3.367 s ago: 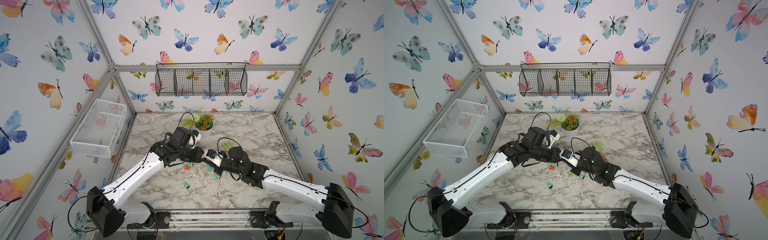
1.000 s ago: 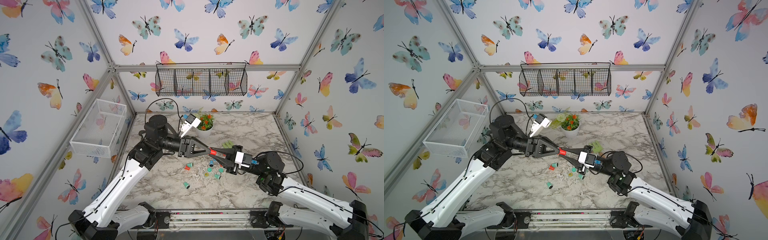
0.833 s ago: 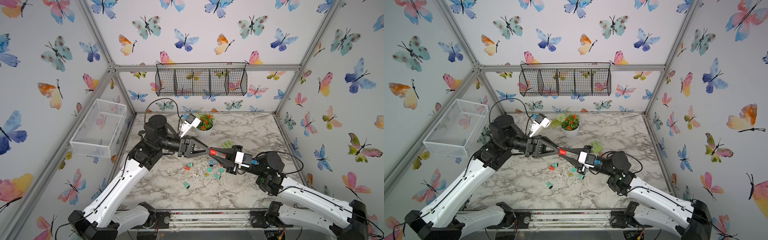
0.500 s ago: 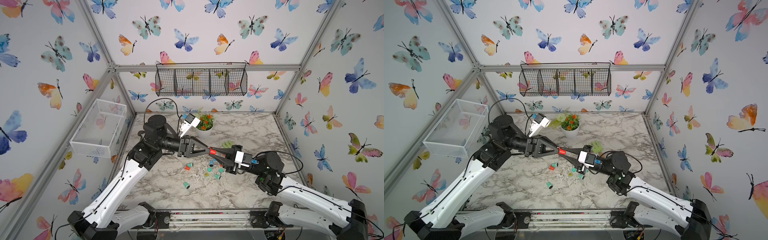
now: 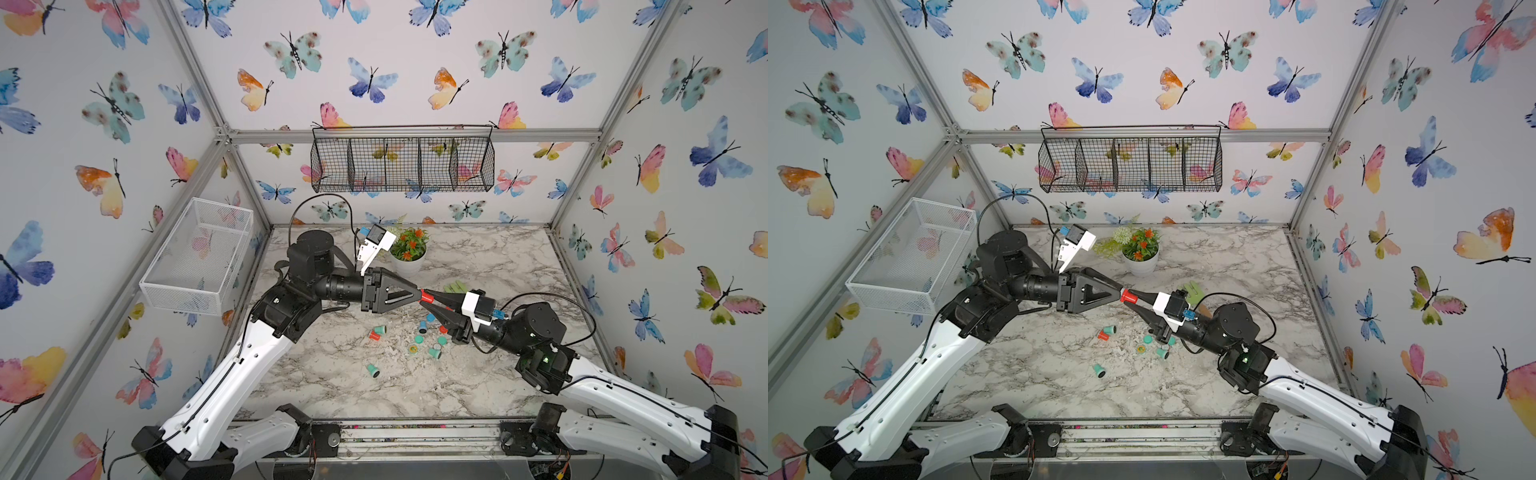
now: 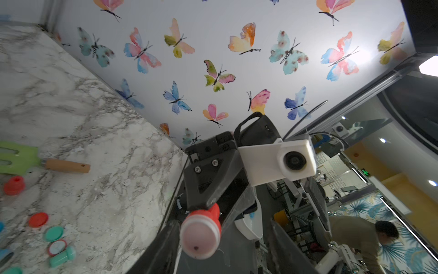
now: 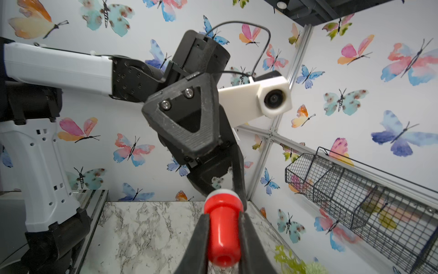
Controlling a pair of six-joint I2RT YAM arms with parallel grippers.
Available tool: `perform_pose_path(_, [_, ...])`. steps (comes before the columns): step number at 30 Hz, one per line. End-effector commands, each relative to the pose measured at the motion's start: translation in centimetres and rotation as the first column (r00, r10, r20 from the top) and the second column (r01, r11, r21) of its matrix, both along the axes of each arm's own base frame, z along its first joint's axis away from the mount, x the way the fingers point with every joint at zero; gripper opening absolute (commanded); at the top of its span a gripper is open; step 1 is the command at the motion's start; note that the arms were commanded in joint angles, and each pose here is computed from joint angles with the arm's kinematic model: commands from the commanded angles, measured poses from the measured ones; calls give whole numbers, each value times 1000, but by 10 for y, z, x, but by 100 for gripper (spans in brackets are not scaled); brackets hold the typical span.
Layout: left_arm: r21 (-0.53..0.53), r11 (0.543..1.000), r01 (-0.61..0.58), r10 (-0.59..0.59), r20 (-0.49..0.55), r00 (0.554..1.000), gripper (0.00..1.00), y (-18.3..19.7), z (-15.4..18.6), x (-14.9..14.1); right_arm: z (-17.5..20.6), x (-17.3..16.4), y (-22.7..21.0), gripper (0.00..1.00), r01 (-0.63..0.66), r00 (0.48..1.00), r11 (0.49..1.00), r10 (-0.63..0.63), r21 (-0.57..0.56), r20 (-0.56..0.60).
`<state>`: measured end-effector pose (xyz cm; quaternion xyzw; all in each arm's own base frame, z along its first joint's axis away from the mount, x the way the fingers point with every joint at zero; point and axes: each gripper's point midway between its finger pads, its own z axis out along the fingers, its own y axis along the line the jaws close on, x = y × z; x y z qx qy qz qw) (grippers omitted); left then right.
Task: Close the stamp cap
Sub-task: Pick up the stamp from the center of the board, then close the cover of the stamp.
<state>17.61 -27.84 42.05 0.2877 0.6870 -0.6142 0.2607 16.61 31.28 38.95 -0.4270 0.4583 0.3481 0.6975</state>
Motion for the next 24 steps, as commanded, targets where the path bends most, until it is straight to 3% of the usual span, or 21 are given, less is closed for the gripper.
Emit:
perform_pose_path(1, [128, 967, -219, 219, 15, 976, 62, 20, -31, 43, -35, 29, -5, 2, 142, 977, 980, -161, -138, -142])
perform_pose_path(4, [233, 903, -361, 372, -3, 928, 62, 45, -69, 76, -62, 47, -6, 2, 207, 938, 948, -262, -241, -225])
perform_pose_path(6, [319, 834, -450, 476, -7, 879, 62, 69, -100, 96, -84, 59, -7, 2, 245, 897, 913, -342, -326, -281])
perform_pose_path(10, [419, 735, -534, 589, -2, 808, 61, 106, -145, 118, -127, 76, -4, 2, 262, 820, 831, -460, -491, -340])
perform_pose_path(14, [490, 631, -602, 657, 75, 750, 61, 134, -175, 135, -170, 87, 0, 2, 233, 751, 739, -550, -632, -366])
perform_pose_path(20, [572, 489, -659, 703, 188, 686, 61, 161, -208, 157, -236, 105, -11, 2, 169, 599, 583, -701, -794, -387])
perform_pose_path(24, [567, 462, -682, 721, 207, 661, 61, 166, -220, 165, -277, 116, -30, 2, 68, 464, 521, -771, -851, -435])
